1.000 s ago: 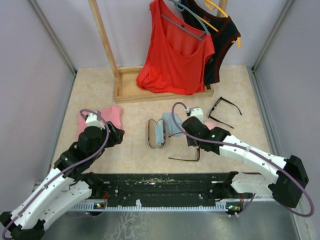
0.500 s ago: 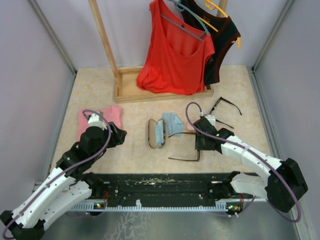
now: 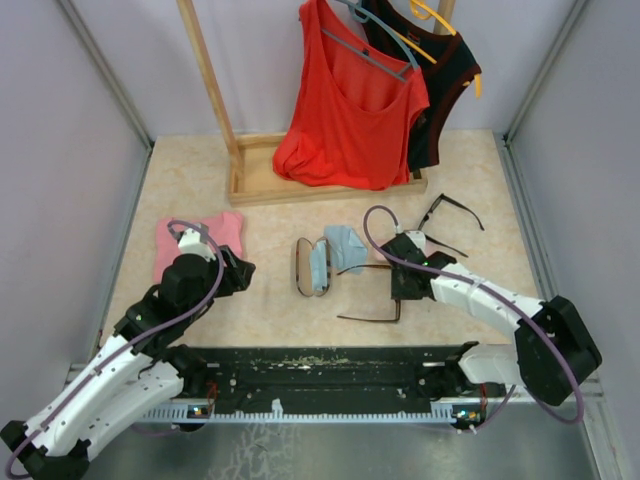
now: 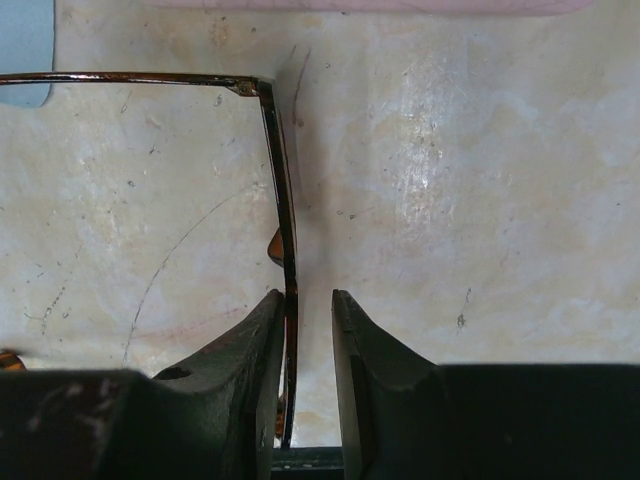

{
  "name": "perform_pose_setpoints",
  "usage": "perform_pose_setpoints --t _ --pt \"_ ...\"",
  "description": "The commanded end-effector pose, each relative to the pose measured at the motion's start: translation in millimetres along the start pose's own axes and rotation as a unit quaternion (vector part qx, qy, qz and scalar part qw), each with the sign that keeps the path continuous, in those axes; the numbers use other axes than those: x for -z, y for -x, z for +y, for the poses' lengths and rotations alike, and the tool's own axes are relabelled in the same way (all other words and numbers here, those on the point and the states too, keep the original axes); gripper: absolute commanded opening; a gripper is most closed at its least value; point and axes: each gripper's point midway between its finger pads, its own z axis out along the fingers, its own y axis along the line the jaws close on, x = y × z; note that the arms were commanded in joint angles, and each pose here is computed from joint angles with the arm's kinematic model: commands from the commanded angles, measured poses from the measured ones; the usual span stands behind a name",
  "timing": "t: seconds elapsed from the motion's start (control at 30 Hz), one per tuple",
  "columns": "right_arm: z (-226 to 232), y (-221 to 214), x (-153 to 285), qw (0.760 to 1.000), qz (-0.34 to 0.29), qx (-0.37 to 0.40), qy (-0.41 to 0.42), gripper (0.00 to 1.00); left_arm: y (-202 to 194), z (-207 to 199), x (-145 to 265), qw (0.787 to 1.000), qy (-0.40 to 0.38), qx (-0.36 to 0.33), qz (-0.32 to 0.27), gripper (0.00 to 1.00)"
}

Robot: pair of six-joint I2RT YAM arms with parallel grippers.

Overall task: Organize the sunglasses
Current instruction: Fold the sunglasses at the center of the board.

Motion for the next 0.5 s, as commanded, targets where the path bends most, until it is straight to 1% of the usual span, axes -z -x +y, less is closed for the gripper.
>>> perform_pose_setpoints --t 0.0,0.3,0.47 --pt "7.2 19.5 -0.5 1.000 -0.025 -0.003 0.011 0.26 3.5 -2.5 -0.6 1.000 -0.009 0.006 -0.011 0.66" --pt "9.2 26.6 -4.8 0.999 -0.032 0.001 0.012 0.27 3.1 -2.2 -1.3 1.000 -0.008 0.005 -0.011 0.66" --pt "9.6 28.2 -7.9 0.999 -0.031 0.006 0.011 0.22 2.4 -1.4 -1.5 1.000 -0.006 0.005 -0.010 0.67"
